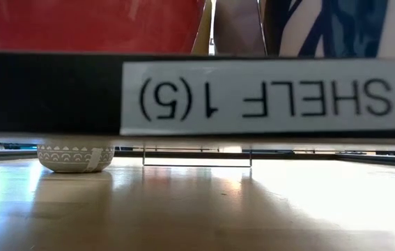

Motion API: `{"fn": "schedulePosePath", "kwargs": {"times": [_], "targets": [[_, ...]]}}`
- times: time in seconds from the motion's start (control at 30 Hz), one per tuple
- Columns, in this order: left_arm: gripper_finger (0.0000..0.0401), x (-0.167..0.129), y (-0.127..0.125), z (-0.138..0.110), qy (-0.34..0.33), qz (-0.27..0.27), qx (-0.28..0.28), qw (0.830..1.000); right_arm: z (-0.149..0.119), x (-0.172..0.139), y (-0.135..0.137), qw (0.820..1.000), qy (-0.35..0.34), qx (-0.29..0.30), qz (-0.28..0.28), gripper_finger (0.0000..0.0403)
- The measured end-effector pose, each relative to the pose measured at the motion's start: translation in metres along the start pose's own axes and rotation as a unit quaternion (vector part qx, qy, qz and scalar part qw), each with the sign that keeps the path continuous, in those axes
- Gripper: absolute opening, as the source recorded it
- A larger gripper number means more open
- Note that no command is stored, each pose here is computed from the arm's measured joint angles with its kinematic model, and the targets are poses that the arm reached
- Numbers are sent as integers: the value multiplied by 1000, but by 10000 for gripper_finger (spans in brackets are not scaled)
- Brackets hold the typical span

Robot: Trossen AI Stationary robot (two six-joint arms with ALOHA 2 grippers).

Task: Place coffee mugs
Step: Return to Home Position

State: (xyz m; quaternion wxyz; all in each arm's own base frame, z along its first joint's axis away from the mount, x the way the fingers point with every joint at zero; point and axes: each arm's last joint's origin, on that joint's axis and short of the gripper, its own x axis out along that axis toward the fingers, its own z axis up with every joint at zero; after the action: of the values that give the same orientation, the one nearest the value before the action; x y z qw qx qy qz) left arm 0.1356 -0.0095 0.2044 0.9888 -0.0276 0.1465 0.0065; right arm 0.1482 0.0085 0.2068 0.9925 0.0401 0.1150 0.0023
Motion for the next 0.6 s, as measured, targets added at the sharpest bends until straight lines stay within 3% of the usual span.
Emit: {"fn": "schedulePosePath", "kwargs": {"times": [0.3,0.6], "targets": [[62,-6,7,-28,-28,16,15,999,-49,-1,-4,997,-76,11,12,73],[41,-3,8,-47,-59,15,36,998,-51,-1,-4,998,-65,-1,26,73]]}}
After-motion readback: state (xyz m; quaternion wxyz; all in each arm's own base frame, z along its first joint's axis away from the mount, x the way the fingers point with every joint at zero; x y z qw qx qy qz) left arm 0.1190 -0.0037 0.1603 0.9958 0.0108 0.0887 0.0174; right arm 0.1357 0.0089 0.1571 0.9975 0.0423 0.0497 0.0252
